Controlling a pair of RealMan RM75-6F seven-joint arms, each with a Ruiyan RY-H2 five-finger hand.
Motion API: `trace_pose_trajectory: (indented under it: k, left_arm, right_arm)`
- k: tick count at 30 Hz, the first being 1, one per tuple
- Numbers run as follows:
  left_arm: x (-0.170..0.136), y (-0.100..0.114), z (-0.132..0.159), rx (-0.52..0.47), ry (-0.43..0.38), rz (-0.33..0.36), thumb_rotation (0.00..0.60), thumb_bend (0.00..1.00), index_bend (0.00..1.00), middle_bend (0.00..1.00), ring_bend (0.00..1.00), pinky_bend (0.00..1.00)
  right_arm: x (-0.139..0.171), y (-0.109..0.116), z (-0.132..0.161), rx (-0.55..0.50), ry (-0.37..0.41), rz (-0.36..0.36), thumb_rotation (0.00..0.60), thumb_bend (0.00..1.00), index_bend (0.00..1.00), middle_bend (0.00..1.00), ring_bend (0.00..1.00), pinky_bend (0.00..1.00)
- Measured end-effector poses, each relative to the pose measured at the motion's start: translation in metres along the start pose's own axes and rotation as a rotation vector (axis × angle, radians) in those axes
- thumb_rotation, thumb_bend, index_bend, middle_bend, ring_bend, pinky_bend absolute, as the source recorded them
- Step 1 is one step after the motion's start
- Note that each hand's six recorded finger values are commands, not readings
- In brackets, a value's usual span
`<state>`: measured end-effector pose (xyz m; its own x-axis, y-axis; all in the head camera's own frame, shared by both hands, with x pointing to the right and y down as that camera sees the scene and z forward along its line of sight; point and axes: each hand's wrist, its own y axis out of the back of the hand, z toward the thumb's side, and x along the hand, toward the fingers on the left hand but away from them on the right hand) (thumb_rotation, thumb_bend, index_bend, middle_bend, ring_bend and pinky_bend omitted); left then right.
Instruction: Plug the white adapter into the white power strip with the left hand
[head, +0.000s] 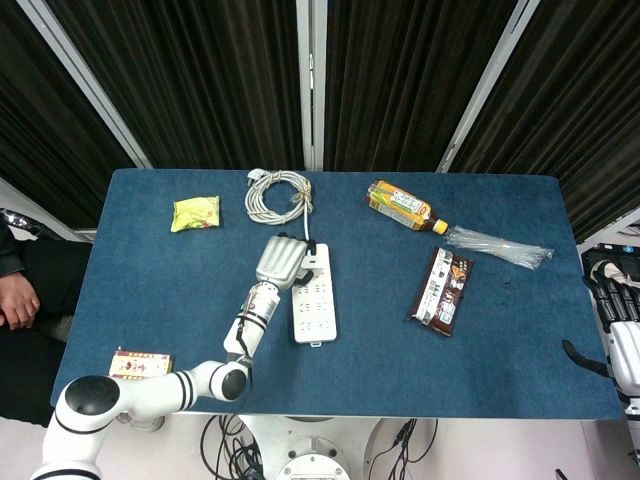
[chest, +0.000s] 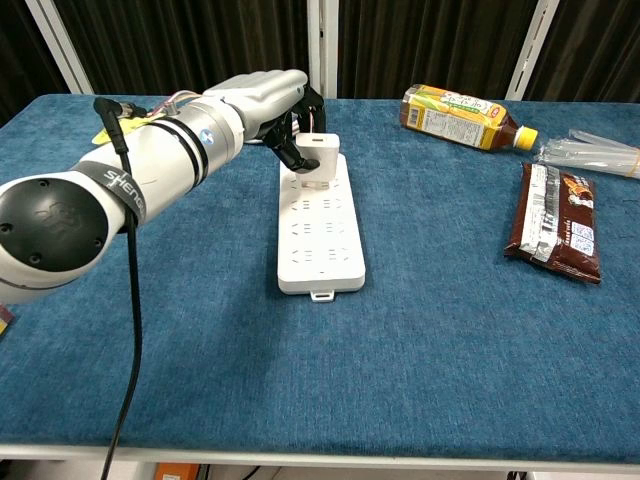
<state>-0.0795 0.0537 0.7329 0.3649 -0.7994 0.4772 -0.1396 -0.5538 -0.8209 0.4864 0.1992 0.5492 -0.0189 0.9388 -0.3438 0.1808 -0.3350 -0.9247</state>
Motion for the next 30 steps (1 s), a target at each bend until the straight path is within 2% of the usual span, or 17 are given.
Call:
trace_pose_trajectory:
  k: [9, 17, 30]
  left_arm:
    - [-0.002, 0.0, -0.001, -0.021, -0.001, -0.001, 0.6, 0.48, 0.62, 0.63, 0.46, 0.33]
    - [-0.004, -0.005, -0.018, -0.073, 0.032, -0.012, 0.6, 0.48, 0.62, 0.63, 0.46, 0.33]
    - [-0.003, -0.013, -0.019, -0.041, 0.015, -0.015, 0.6, 0.48, 0.62, 0.64, 0.46, 0.33]
  right_arm:
    - [0.0, -0.001, 0.001, -0.001, 0.001, 0.0, 0.6, 0.14, 0.0, 0.03, 0.0, 0.0]
    - [0.001, 0.0, 0.001, -0.001, 0.002, -0.003, 0.6, 0.14, 0.0, 0.03, 0.0, 0.0]
    - [0.003, 0.001, 0.002, 0.001, 0.0, -0.01, 0.6, 0.14, 0.0, 0.03, 0.0, 0.0]
